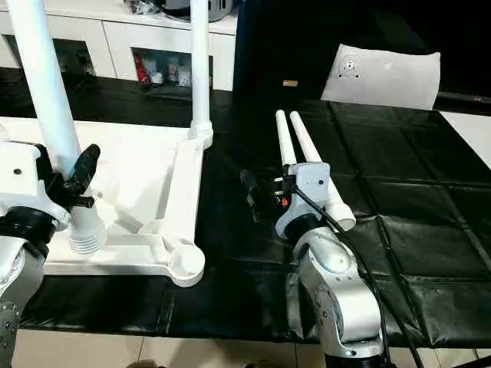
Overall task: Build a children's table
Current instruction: Pick table leg
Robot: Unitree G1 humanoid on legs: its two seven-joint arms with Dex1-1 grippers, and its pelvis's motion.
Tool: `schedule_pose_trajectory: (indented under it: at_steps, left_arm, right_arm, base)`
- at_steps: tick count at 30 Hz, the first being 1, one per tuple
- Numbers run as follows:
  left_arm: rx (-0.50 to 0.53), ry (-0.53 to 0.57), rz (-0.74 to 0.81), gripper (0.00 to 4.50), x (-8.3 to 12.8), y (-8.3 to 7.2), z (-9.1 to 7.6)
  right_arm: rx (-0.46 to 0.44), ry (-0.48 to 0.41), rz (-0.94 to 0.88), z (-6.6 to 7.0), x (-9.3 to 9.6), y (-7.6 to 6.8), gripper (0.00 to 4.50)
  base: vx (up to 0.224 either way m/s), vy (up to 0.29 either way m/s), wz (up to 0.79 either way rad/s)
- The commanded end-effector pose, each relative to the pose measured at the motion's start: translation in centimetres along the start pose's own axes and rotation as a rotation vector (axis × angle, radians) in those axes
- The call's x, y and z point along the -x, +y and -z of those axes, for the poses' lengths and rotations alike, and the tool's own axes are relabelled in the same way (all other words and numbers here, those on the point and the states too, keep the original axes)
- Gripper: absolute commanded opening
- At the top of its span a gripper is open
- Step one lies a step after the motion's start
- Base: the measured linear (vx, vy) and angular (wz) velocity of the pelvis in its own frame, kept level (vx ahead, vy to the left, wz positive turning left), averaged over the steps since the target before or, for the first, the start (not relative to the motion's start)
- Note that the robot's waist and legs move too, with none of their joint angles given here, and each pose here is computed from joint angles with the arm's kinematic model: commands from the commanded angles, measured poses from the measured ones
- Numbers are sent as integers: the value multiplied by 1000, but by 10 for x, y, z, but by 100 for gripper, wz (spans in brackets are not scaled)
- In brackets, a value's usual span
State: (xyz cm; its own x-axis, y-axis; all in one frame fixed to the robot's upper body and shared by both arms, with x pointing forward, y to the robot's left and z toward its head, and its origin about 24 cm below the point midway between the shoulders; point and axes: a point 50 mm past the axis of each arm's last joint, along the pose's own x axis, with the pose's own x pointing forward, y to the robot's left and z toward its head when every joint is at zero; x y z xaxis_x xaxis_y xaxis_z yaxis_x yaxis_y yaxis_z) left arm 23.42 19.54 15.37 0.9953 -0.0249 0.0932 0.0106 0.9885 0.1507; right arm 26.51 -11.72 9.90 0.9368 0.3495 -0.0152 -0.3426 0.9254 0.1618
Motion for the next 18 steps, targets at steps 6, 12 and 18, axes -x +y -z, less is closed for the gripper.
schedule_pose_trajectory:
  at_steps: [6, 12, 18]
  left_arm:
    - [0, -9, -3, 186, 1, 0, -1]
    - [0, -9, -3, 186, 1, 0, -1]
    - [0, -9, -3, 186, 1, 0, -1]
  right_arm:
    - [7, -7, 8, -3, -2, -1, 437]
    - [7, -7, 8, -3, -2, -1, 437]
    - [7, -7, 8, -3, -2, -1, 437]
  base:
    - [0, 0, 0]
    - [0, 0, 0]
    - [0, 0, 0]
